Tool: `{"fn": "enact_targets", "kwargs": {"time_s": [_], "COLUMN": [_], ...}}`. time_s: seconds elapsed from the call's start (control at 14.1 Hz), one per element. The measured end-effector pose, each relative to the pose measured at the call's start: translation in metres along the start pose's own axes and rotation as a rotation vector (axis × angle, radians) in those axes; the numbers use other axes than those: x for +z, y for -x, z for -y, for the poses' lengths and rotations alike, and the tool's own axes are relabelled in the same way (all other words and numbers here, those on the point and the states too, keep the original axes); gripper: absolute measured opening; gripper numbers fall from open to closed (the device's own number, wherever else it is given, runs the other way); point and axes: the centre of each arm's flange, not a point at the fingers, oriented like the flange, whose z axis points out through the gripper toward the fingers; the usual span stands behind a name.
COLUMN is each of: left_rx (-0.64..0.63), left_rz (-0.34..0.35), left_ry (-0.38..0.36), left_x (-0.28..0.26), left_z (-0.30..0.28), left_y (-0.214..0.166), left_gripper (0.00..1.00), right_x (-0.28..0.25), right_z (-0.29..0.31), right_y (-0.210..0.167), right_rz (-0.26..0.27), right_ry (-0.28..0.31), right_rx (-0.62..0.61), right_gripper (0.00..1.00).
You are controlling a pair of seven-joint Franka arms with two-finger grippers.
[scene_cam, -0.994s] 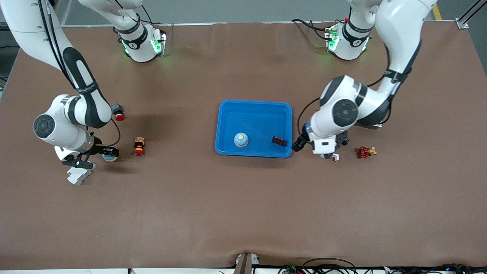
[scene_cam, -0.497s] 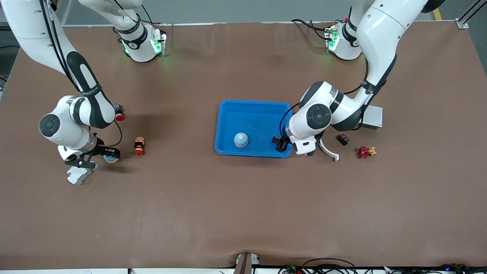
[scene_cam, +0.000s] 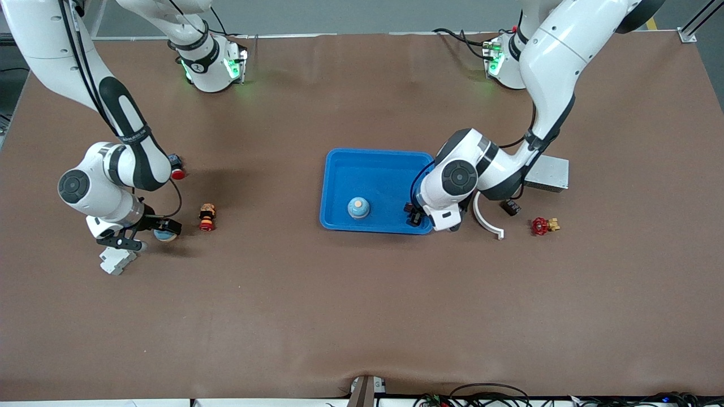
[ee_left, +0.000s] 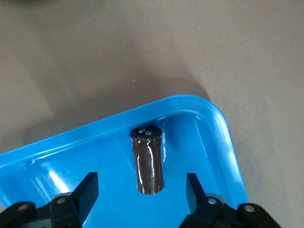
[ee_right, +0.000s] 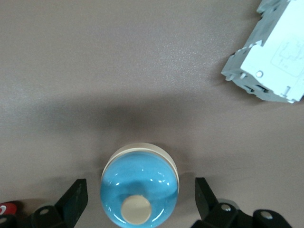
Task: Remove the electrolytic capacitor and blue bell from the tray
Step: 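Release the bell with the right gripper while the left gripper grasps the capacitor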
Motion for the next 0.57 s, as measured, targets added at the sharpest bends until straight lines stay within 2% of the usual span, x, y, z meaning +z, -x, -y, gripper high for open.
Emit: {"fn": "enact_targets", "kwargs": {"time_s": [0.21,0.36,0.43,0.57], "left_rx": [-0.010,-0.005,-0.005,-0.005], "left_rz": [-0.024,-0.027,-0.025,-0.023], "left_ry": [-0.014,-0.016,-0.015,-0.011], "left_x": [0.018,0.025,0.027,0.028], "left_z": [0.001,0.002,0.001,0.001], "left_y": [-0.001,-0.001,-0.002,-0.002], "left_gripper": [0.83,0.78,0.71,0.48], "right_x": [-0.009,-0.031,-0.049,-0.086], "right_z": [0.005,0.006,0.006,0.007], "right_y": [-0.005,-0.015,-0.022,-0.031], "right_rz": [0.017,0.081,0.111,0.152], "right_ry": [0.035,0.066,0.072,0.077], "right_rx": [-0.085,-0.122,-0.122,-0.112], "right_gripper": [1.00,1.00,1.00,1.00]}}
